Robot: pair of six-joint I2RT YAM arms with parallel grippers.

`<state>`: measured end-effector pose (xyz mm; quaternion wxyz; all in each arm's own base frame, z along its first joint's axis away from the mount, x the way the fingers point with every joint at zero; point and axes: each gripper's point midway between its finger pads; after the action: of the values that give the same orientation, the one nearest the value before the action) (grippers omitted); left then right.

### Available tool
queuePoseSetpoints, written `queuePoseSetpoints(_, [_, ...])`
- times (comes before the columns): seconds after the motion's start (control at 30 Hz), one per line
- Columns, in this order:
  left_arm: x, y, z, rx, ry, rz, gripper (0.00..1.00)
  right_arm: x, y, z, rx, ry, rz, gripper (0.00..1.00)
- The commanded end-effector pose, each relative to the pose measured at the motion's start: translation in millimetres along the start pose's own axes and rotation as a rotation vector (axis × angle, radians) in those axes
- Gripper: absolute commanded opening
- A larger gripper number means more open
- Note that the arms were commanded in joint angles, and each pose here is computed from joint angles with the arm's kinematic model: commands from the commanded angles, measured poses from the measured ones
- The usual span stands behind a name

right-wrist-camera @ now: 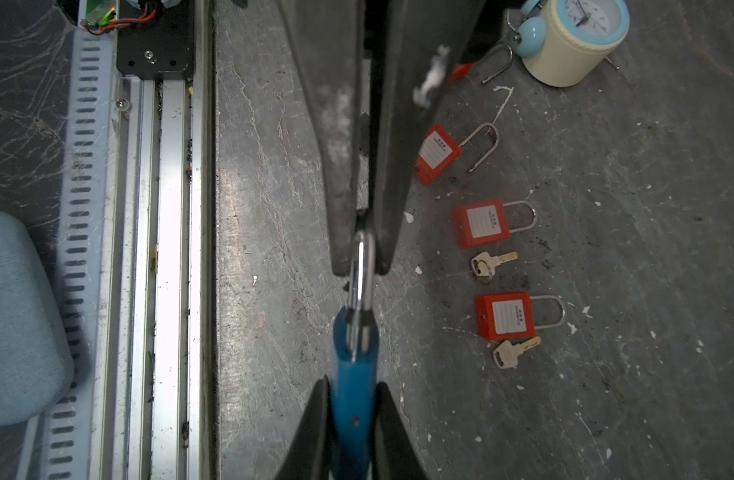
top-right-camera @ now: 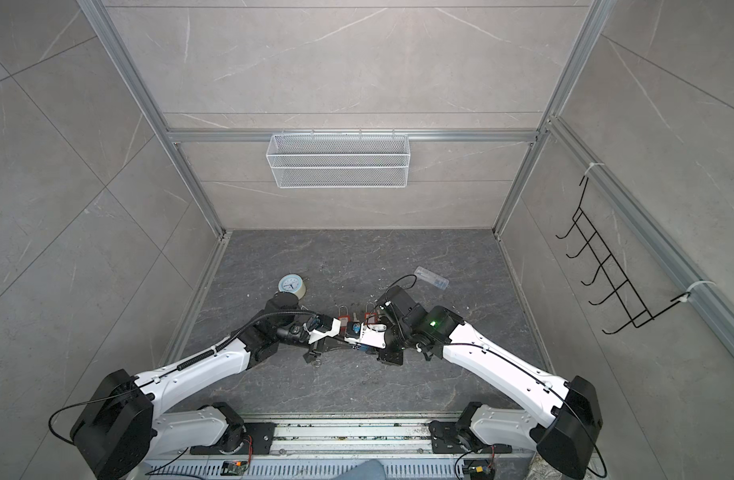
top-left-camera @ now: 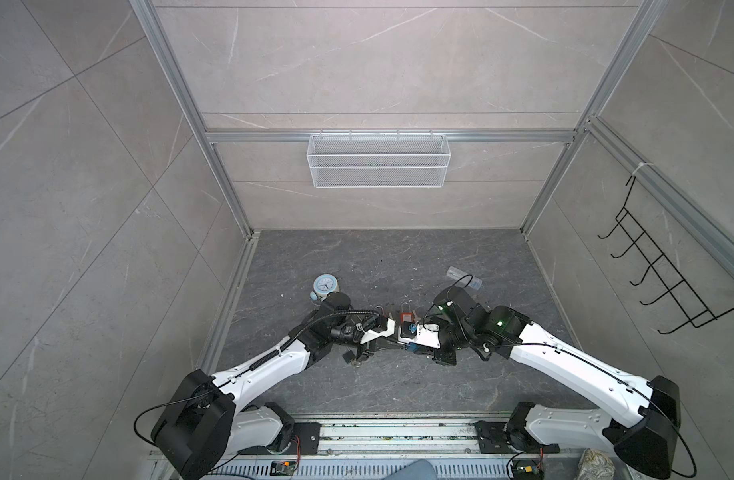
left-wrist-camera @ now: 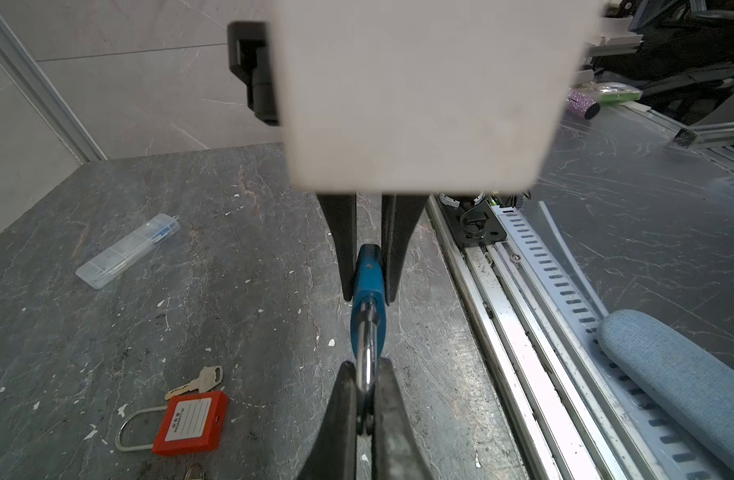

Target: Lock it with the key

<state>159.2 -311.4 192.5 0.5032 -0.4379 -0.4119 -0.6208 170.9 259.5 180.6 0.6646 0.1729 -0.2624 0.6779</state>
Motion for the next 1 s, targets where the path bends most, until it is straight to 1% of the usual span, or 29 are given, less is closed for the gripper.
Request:
queuePoseSetpoints(0.0, [21, 5, -3, 0.042, -0.035, -0.149, 0.00, 27, 7, 8, 0.067, -0.104, 0.033, 0.05])
queuePoseSetpoints(0.13, [19, 3, -7, 0.042, -0.033, -0.160, 0.00, 31, 7, 9, 0.084, -0.121, 0.033, 0.04])
queuePoseSetpoints(0.27, [17, 0, -10, 0.029, -0.033, -0.146, 0.00, 37, 4, 11, 0.083, -0.145, 0.039, 0.04])
queuePoseSetpoints(0.33, [18, 0, -12, 0.021, -0.045, -0.129, 0.00, 43, -1, 13, 0.057, -0.168, 0.052, 0.04])
queuePoseSetpoints(0.5, [19, -3, -18, -0.025, -0.075, -0.057, 0.00, 56, -23, 15, -0.062, -0.227, 0.094, 0.02])
queuePoseSetpoints(0.67, [18, -7, -20, -0.069, -0.089, -0.004, 0.00, 61, -41, 18, -0.171, -0.244, 0.128, 0.00])
queuePoseSetpoints(0.87, [18, -8, -24, -0.100, -0.105, 0.026, 0.00, 72, -46, 26, -0.232, -0.312, 0.169, 0.00])
queuePoseSetpoints(0.97, [15, -7, -26, -0.107, -0.099, 0.039, 0.00, 77, -42, 29, -0.224, -0.344, 0.192, 0.00])
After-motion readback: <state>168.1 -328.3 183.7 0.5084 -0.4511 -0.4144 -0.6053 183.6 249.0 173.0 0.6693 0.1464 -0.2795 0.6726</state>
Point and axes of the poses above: each gripper's point midway between its finger pads, its own z axis back along the fingers, its own y axis along the line the jaws close on, x = y × z, and after that the axes turned 3 degrees about z, right-handed
